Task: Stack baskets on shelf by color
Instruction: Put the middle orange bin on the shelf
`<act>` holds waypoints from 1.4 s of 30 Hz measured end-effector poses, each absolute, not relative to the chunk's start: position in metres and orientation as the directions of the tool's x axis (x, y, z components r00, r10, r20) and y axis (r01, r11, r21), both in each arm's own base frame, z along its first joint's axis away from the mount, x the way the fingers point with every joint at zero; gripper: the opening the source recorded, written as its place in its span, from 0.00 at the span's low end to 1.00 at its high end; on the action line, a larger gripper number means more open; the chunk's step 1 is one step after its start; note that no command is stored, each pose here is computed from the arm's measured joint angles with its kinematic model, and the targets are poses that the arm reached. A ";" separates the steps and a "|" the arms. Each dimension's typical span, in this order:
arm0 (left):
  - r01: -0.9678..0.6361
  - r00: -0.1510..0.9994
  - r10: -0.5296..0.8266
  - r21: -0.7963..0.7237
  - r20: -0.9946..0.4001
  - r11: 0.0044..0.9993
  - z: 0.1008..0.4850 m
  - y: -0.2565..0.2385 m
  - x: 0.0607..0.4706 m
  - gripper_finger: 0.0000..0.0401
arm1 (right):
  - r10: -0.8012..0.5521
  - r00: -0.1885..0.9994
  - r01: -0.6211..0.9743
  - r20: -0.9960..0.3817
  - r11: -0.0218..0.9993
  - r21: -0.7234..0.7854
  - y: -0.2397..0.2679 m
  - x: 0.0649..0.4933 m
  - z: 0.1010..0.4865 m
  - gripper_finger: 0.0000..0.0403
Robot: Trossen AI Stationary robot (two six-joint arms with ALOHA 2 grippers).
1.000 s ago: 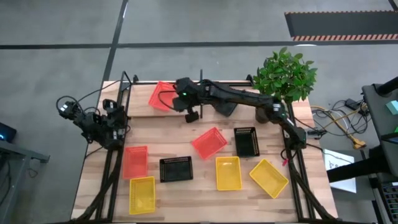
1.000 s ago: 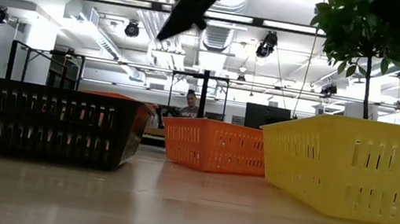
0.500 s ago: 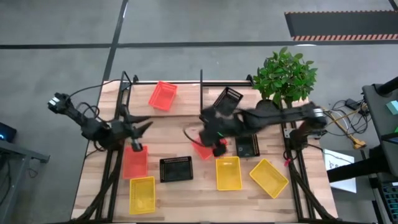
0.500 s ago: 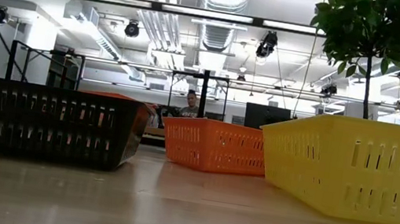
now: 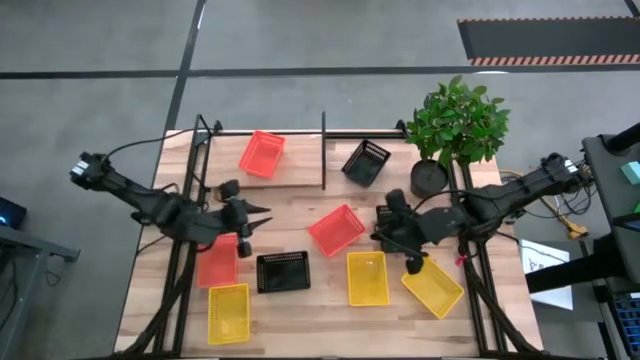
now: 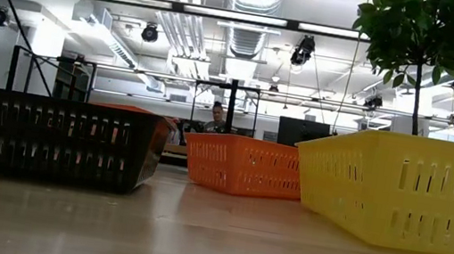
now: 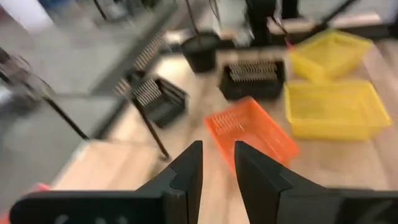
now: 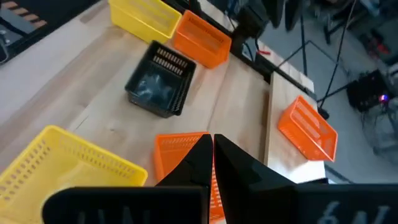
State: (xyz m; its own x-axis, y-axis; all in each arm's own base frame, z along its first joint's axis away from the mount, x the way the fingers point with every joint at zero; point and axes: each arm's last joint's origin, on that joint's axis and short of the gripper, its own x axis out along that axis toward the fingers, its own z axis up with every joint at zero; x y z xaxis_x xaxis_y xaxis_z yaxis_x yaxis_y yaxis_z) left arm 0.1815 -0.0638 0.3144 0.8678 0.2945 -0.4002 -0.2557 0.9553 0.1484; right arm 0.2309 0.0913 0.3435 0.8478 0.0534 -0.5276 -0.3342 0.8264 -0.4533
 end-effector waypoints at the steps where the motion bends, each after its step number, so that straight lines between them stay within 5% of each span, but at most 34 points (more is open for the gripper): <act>1: -0.235 0.862 0.268 0.130 -0.430 0.963 0.316 -0.061 0.188 0.19 | 0.063 0.855 -0.337 -0.515 0.822 -0.459 0.090 0.226 0.339 0.02; 6: -0.153 0.785 0.193 0.118 -0.589 0.981 0.313 -0.040 0.221 0.19 | 0.086 0.899 -0.315 -0.429 0.808 -0.498 0.081 0.201 0.322 0.02; 12: -0.009 0.548 0.283 0.333 -0.787 0.943 0.314 -0.015 0.234 0.19 | 0.105 0.931 -0.285 -0.350 0.809 -0.515 0.071 0.179 0.306 0.02; 24: 0.031 0.095 0.334 0.339 -0.938 0.940 0.296 0.063 0.246 0.27 | 0.117 0.944 -0.270 -0.308 0.810 -0.521 0.062 0.159 0.296 0.02; 32: 0.071 -0.012 0.321 0.320 -0.947 0.945 0.278 0.107 0.246 0.44 | 0.118 0.940 -0.276 -0.320 0.816 -0.509 0.062 0.158 0.294 0.02; 42: 0.114 -0.040 0.319 0.313 -0.947 0.943 0.247 0.133 0.247 0.45 | 0.118 0.938 -0.276 -0.326 0.823 -0.496 0.062 0.158 0.293 0.02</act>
